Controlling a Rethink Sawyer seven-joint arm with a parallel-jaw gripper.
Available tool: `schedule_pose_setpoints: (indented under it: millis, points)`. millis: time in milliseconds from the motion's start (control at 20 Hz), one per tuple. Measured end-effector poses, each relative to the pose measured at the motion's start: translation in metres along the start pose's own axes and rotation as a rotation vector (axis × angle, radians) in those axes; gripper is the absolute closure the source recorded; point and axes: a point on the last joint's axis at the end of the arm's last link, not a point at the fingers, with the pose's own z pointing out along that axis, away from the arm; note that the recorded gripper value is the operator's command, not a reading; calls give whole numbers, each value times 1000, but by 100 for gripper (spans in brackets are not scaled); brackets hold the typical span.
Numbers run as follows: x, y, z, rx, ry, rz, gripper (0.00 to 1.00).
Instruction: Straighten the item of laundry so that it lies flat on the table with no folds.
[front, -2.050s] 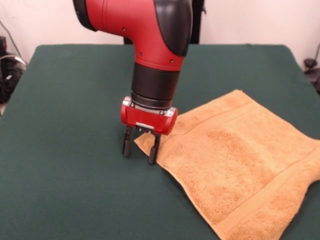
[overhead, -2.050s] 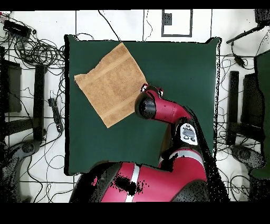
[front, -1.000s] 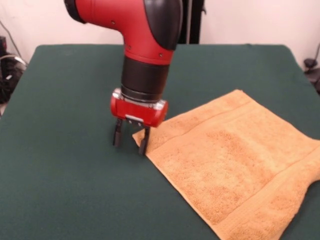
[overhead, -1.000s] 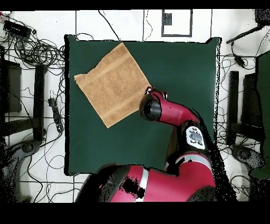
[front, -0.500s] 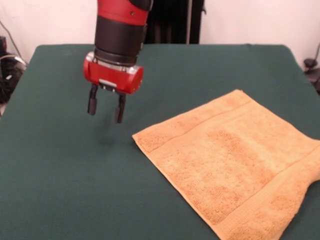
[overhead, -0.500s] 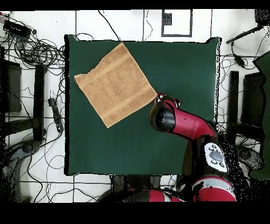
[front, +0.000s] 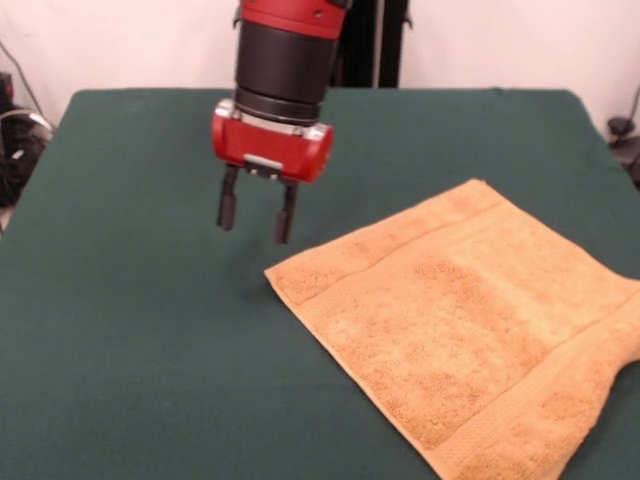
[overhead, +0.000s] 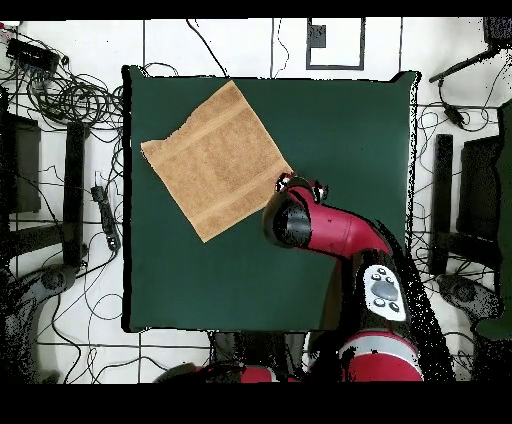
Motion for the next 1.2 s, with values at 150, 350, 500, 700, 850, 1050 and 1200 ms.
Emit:
schedule_pose_setpoints:
  millis: [150,350,500,700,850,1050,1200]
  points:
    - [3,12,0,-11,2,-14,0]
    - [8,19,2,-16,8,-23,0]
    - [17,26,12,-20,24,-34,0]
    - [25,30,24,-23,40,-40,0]
    - [33,32,36,-24,56,-44,0]
    - [40,36,51,-24,67,-51,0]
    - [36,38,57,-22,59,-57,0]
